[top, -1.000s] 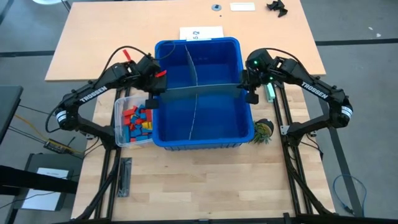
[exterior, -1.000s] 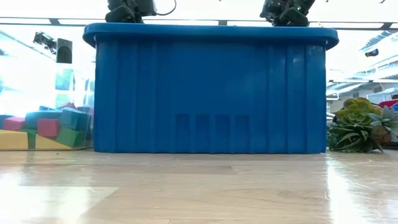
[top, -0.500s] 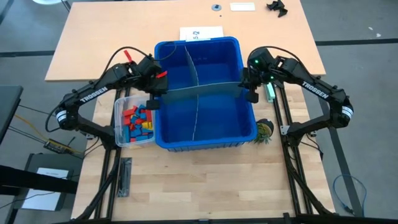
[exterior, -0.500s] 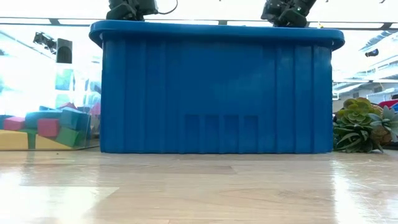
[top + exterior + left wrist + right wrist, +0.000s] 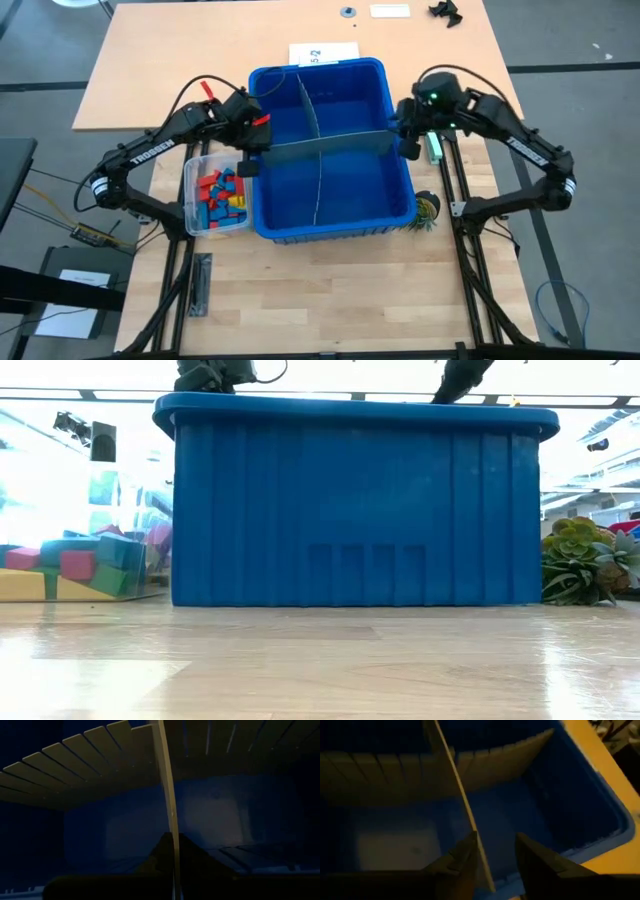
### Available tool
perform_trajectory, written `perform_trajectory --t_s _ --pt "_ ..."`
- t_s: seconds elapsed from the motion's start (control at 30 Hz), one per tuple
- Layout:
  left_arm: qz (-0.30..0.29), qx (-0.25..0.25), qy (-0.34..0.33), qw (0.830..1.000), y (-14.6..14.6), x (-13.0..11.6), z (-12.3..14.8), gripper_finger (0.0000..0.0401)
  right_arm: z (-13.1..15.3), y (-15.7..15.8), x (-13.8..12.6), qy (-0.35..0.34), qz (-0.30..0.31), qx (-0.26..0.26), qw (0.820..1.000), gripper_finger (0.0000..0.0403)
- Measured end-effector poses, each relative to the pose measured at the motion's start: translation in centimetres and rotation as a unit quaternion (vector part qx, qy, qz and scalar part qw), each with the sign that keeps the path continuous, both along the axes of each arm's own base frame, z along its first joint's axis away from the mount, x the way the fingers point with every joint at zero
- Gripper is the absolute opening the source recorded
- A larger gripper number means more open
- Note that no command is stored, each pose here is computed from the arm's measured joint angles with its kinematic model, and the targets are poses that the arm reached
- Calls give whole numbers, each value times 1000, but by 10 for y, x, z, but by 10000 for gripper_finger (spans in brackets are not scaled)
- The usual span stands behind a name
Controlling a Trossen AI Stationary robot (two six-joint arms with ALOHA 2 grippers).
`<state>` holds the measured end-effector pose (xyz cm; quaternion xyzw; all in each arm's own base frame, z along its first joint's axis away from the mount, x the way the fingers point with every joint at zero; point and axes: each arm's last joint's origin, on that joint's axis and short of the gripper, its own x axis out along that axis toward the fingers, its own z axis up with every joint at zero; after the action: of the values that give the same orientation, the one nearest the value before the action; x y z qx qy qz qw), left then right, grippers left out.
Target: Sort Items/Unsort Items
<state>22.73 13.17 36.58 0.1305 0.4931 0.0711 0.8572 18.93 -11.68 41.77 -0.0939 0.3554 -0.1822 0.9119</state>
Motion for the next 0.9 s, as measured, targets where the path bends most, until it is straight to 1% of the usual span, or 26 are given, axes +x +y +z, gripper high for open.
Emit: perform_trajectory --t_s 0.1,0.17,0.23,0.37,0.47,0.63,0.77,0.83,0.9 --pt "0 1 -2 1000 0 0 0 15 -2 14 12 -40 43 59 997 132" --pt "0 2 -4 1000 0 1 0 15 -13 23 27 -37 75 84 993 130" --pt "0 4 -6 1000 1 1 1 15 -28 29 45 -30 94 90 991 127" --pt "0 6 -10 1000 1 2 1 15 -62 31 80 -16 104 77 991 122" --pt "0 8 -13 1000 1 2 2 15 -81 29 104 -6 105 44 993 118" --pt "1 8 -14 1000 1 2 2 15 -104 26 135 21 84 -34 996 105" --pt "1 7 -14 1000 1 2 2 15 -115 32 150 45 74 -97 991 93" --pt "1 7 -14 1000 1 2 2 15 -119 37 153 64 67 -132 987 88" --pt "1 7 -13 1000 1 2 2 15 -120 42 154 77 65 -154 983 83"
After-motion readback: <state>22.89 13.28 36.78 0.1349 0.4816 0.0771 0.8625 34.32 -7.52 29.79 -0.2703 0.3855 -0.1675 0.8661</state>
